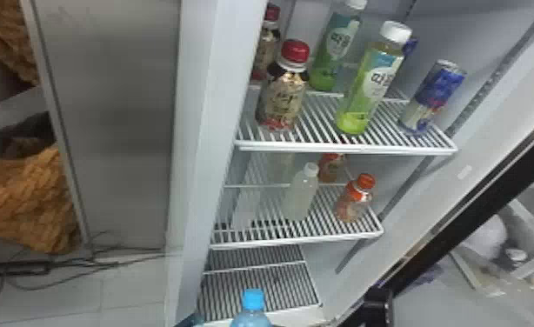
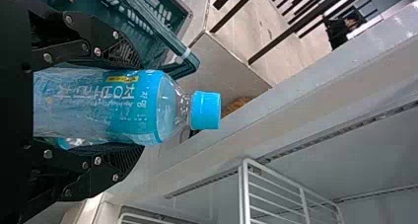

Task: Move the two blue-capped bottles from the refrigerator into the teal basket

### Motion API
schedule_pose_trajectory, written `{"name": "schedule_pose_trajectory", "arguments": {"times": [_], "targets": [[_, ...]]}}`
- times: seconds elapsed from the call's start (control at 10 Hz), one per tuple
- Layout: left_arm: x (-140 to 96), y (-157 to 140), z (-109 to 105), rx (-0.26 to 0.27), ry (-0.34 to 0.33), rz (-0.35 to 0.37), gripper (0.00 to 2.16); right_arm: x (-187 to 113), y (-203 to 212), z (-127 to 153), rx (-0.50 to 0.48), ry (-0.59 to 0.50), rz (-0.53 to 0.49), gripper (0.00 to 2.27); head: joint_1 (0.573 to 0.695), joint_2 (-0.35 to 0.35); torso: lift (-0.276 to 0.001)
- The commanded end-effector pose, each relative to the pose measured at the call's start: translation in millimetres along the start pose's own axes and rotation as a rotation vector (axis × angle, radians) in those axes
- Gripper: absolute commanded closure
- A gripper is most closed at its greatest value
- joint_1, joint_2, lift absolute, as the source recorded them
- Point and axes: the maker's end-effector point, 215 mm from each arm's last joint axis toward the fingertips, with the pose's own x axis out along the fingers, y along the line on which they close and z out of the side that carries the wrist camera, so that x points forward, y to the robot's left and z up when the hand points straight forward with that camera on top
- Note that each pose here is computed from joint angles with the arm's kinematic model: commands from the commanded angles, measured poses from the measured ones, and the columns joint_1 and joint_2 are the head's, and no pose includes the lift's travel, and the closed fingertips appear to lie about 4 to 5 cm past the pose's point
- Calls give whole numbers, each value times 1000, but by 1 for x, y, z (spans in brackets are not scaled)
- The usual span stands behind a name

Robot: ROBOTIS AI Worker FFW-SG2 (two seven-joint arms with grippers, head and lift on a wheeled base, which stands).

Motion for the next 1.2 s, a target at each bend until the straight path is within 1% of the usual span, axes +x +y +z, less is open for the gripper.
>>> {"name": "schedule_pose_trajectory", "arguments": {"times": [0.0,0.3,0.4,0.5,0.6,0.7,0.9,1.0,1.1], "targets": [[1,-1,0,1,0,-2,1157,8,-5,0,7,-18,9,634,695,-350,-166],[0,0,0,-3,-2,0,1157,13,-6,-2,22,-27,24,633,695,-350,-166],[0,1,-1,-4,-4,1,1157,16,-8,-4,30,-30,43,545,695,-350,-166],[0,1,-1,-5,-1,1,1157,18,-10,-3,32,-37,55,386,695,-350,-166],[0,0,1,-2,-5,-1,1157,18,-9,-1,23,-43,65,163,695,-350,-166],[0,1,-1,-7,-4,0,1157,18,-9,1,22,-53,71,84,695,-350,-166],[-1,1,-1,-7,-6,1,1157,16,-9,6,6,-69,64,147,695,-350,-166],[-1,1,-1,-7,-6,1,1157,12,-7,18,-30,-97,54,148,695,-350,-166],[-1,1,0,-8,-7,0,1157,1,-13,40,-97,-151,6,151,695,-350,-166]]}}
